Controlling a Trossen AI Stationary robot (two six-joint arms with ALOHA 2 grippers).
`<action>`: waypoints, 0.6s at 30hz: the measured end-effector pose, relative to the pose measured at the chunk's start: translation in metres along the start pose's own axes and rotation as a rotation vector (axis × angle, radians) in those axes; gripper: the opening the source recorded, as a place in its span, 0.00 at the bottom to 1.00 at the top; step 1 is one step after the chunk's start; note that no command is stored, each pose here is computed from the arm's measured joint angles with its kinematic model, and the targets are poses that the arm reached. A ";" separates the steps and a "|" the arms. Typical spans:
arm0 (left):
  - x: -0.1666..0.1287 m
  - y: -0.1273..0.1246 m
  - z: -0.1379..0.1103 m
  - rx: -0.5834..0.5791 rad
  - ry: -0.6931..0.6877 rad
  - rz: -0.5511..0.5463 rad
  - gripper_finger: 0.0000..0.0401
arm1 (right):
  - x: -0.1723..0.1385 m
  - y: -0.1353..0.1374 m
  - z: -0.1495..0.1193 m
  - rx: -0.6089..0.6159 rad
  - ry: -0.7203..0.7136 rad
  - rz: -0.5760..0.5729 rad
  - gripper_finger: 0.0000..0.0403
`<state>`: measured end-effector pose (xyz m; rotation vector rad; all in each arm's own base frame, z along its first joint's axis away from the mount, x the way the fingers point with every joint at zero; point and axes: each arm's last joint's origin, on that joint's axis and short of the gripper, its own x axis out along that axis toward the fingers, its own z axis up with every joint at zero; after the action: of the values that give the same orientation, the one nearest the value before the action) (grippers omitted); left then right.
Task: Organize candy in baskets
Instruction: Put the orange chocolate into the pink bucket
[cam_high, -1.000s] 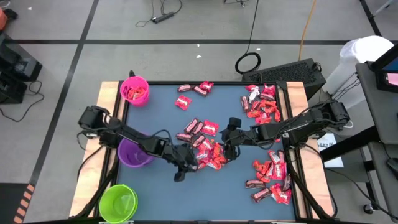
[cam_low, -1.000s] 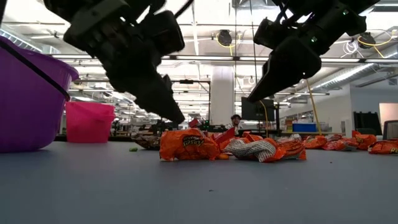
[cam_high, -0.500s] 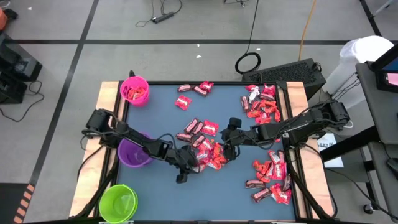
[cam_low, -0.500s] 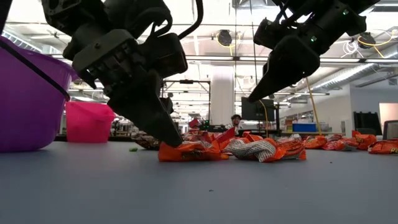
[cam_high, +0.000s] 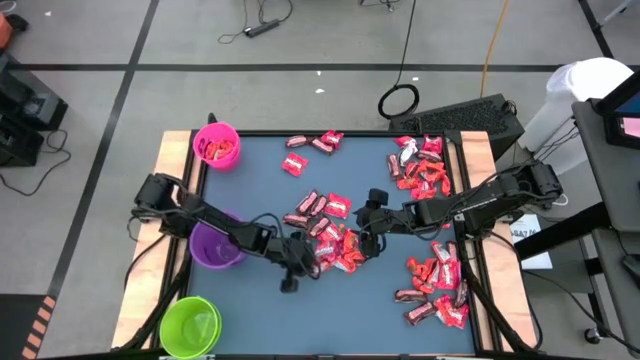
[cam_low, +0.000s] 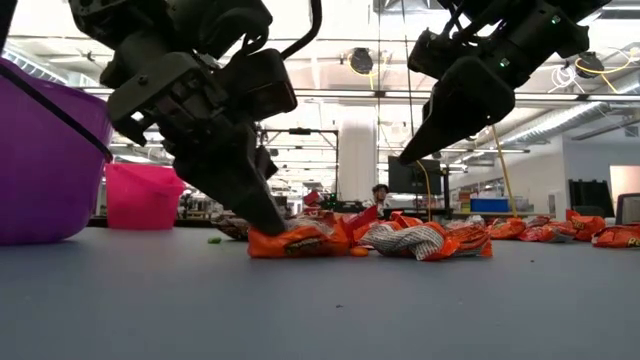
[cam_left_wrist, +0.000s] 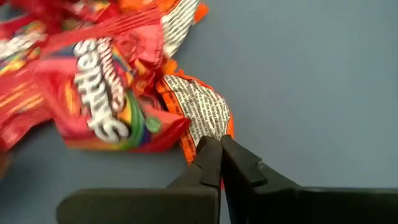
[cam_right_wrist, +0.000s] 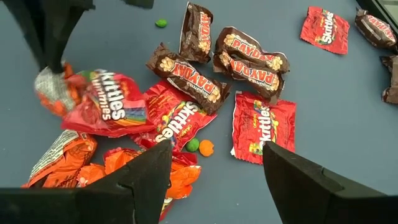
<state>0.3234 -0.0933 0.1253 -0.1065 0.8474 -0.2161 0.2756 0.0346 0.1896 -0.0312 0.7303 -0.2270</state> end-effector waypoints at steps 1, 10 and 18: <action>-0.002 -0.001 0.001 0.012 -0.002 0.000 0.01 | 0.000 0.000 0.000 0.000 0.000 0.000 0.59; -0.061 -0.010 0.025 0.050 -0.081 0.131 0.00 | 0.000 0.000 0.000 -0.004 0.003 0.000 0.59; -0.133 -0.008 0.032 0.044 -0.185 0.433 0.00 | 0.000 0.000 0.000 -0.047 -0.006 -0.007 0.59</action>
<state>0.2614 -0.0698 0.2450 0.0978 0.6623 0.1798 0.2758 0.0343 0.1899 -0.0796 0.7299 -0.2162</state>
